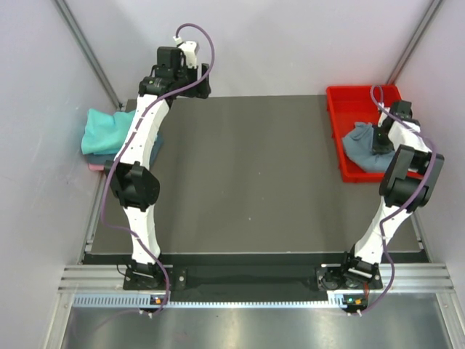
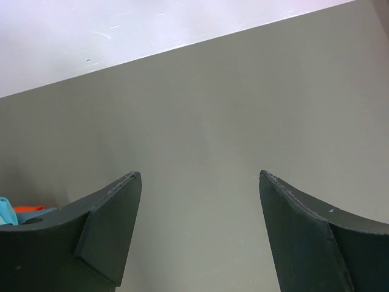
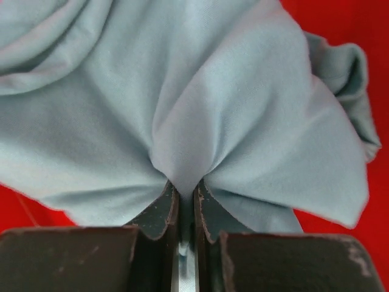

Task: Fold and stack the t-shirts
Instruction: Grab the tshirt from the pile, then move the tshirt to the center of the board

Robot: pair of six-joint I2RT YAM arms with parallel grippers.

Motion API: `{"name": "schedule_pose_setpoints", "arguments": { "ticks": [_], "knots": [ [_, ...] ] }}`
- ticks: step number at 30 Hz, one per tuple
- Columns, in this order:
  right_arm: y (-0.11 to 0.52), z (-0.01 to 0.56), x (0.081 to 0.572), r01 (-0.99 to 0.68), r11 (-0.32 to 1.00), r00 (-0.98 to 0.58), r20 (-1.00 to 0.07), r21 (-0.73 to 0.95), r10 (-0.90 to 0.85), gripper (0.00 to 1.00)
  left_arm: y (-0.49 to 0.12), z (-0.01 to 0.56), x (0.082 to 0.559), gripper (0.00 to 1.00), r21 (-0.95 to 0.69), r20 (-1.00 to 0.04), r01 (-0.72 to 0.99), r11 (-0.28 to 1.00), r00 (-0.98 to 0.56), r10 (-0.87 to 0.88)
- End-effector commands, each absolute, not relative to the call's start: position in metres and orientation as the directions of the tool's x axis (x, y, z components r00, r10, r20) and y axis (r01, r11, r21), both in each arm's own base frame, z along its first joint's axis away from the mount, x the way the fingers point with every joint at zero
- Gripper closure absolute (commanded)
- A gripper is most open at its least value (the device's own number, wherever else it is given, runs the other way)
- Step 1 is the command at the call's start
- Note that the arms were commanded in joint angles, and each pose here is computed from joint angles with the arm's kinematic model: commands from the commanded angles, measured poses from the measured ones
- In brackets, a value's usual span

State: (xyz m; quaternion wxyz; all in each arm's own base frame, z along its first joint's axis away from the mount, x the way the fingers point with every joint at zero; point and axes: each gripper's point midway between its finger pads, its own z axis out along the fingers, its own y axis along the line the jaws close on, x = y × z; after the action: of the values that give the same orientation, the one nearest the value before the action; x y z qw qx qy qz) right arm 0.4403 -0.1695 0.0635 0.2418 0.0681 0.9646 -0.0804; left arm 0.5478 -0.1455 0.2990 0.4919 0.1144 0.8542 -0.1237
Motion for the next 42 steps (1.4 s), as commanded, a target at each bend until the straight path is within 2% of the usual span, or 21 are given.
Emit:
{"name": "schedule_pose_setpoints", "arguments": {
  "ticks": [1,3,5,9,13,17,21,23,24,25,26,27,29,33,36,37,40,42],
  "knots": [
    [-0.168,0.152,0.481,0.209,0.97,-0.737,-0.672,-0.126,0.071,1.0,-0.151,0.312,0.547,0.17,-0.101,-0.886,0.335,0.937,-0.458,0.069],
    [-0.144,0.202,0.494,0.176,0.981,-0.658,-0.751,-0.087,0.051,1.0,-0.147,0.311,0.55,0.17,-0.091,-0.888,0.318,0.944,-0.455,0.067],
    [-0.116,0.276,0.506,0.095,0.993,-0.527,-0.85,-0.066,-0.006,1.0,-0.142,0.322,0.554,0.16,-0.08,-0.902,0.299,0.951,-0.427,0.058],
    [-0.021,0.386,0.508,-0.173,0.978,-0.278,-0.947,-0.116,-0.162,1.0,-0.133,0.338,0.562,0.14,-0.05,-0.921,0.251,0.967,-0.386,0.052],
    [0.064,0.449,0.484,-0.381,0.909,-0.059,-0.977,-0.169,-0.207,1.0,-0.124,0.335,0.564,0.08,-0.029,-0.917,0.223,0.974,-0.394,0.063],
    [0.129,0.509,0.451,-0.494,0.846,0.127,-0.979,-0.201,-0.158,1.0,-0.109,0.33,0.567,0.07,-0.051,-0.912,0.17,0.984,-0.409,0.023],
    [0.145,0.549,0.432,-0.525,0.841,0.196,-0.98,-0.132,-0.032,1.0,-0.095,0.336,0.569,0.07,-0.034,-0.921,0.087,0.996,-0.389,0.003],
    [0.143,0.536,0.435,-0.515,0.851,0.155,-0.988,-0.105,-0.028,1.0,-0.09,0.336,0.569,0.07,-0.024,-0.922,0.059,0.998,-0.387,0.001],
    [0.143,0.505,0.443,-0.516,0.851,0.089,-0.994,-0.093,-0.055,0.96,-0.09,0.336,0.568,0.07,-0.022,-0.922,0.058,0.998,-0.388,0.002],
    [0.143,0.487,0.446,-0.516,0.852,0.051,-0.996,-0.088,-0.072,0.83,-0.088,0.336,0.568,0.07,-0.021,-0.922,0.052,0.998,-0.388,0.001],
    [0.14,0.47,0.446,-0.512,0.855,0.017,-0.996,-0.086,-0.09,0.47,-0.088,0.334,0.566,0.07,-0.021,-0.919,0.047,0.999,-0.395,-0.001],
    [0.14,0.429,0.452,-0.509,0.859,-0.074,-0.991,-0.055,-0.108,0.33,-0.086,0.337,0.564,0.07,-0.022,-0.92,0.036,0.999,-0.391,-0.006],
    [0.138,0.39,0.454,-0.499,0.867,-0.184,-0.976,-0.013,-0.121,0.13,-0.086,0.33,0.561,0.07,-0.024,-0.912,0.039,0.999,-0.41,-0.006],
    [0.139,0.347,0.447,-0.486,0.872,-0.31,-0.945,0.062,-0.106,0.06,-0.094,0.316,0.538,0.09,-0.091,-0.879,0.061,0.994,-0.474,-0.051],
    [0.161,0.332,0.424,-0.575,0.817,-0.322,-0.931,0.05,-0.17,0.12,-0.109,0.293,0.512,0.11,-0.18,-0.821,0.1,0.979,-0.563,-0.093],
    [0.173,0.325,0.414,-0.62,0.783,-0.327,-0.924,0.051,-0.198,0.12,-0.114,0.27,0.502,0.11,-0.2,-0.784,0.114,0.973,-0.614,-0.09],
    [0.212,0.29,0.368,-0.752,0.659,-0.323,-0.889,0.033,-0.324,0.14,-0.11,0.25,0.482,0.11,-0.204,-0.748,0.097,0.974,-0.657,-0.092],
    [0.237,0.26,0.33,-0.83,0.557,-0.315,-0.852,0.033,-0.419,0.18,-0.102,0.246,0.481,0.12,-0.169,-0.752,0.083,0.982,-0.655,-0.074]
  ]
}}
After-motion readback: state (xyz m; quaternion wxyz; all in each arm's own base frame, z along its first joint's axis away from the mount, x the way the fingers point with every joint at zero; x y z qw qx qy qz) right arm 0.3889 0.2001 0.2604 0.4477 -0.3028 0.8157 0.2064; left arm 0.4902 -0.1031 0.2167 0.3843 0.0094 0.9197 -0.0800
